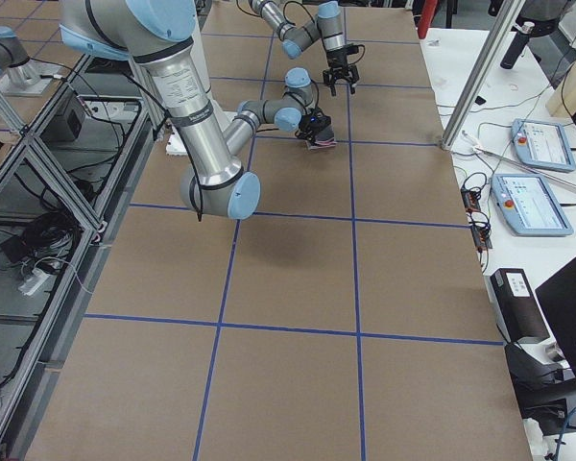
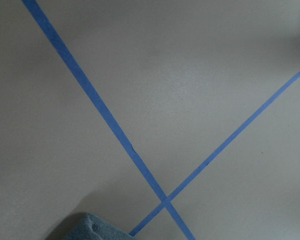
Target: Fold towel twice with both arms
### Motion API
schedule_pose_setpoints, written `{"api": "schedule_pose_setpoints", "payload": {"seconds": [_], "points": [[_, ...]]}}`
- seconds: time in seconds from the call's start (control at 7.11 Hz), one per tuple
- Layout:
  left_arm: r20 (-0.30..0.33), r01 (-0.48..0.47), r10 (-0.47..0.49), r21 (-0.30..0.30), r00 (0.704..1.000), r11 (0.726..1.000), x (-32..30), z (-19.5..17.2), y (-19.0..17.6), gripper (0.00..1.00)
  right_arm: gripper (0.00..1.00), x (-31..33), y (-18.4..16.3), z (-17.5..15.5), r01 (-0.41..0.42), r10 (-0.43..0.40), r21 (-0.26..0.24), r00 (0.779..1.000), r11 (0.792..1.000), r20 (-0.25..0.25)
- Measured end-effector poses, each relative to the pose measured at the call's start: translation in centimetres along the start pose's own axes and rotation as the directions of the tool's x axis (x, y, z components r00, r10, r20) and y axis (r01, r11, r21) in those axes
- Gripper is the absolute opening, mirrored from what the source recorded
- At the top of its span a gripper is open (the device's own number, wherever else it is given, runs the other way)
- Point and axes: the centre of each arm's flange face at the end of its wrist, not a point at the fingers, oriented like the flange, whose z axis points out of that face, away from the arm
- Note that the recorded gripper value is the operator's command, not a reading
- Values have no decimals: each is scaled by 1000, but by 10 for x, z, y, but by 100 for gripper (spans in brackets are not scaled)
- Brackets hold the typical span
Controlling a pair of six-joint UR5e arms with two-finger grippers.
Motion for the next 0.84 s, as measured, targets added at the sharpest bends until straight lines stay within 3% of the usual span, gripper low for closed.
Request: {"api": "schedule_pose_setpoints", "payload": {"seconds": [0.7,0.84], "points": [[2,0,0,1,1000,1000,-1,1,0,100,100,1,-1,1,-3,3,4,1000,1000,0],[2,0,0,0,1000,1000,-1,1,0,100,96,1,3,0,-6,6,3,1000,1000,4]]}}
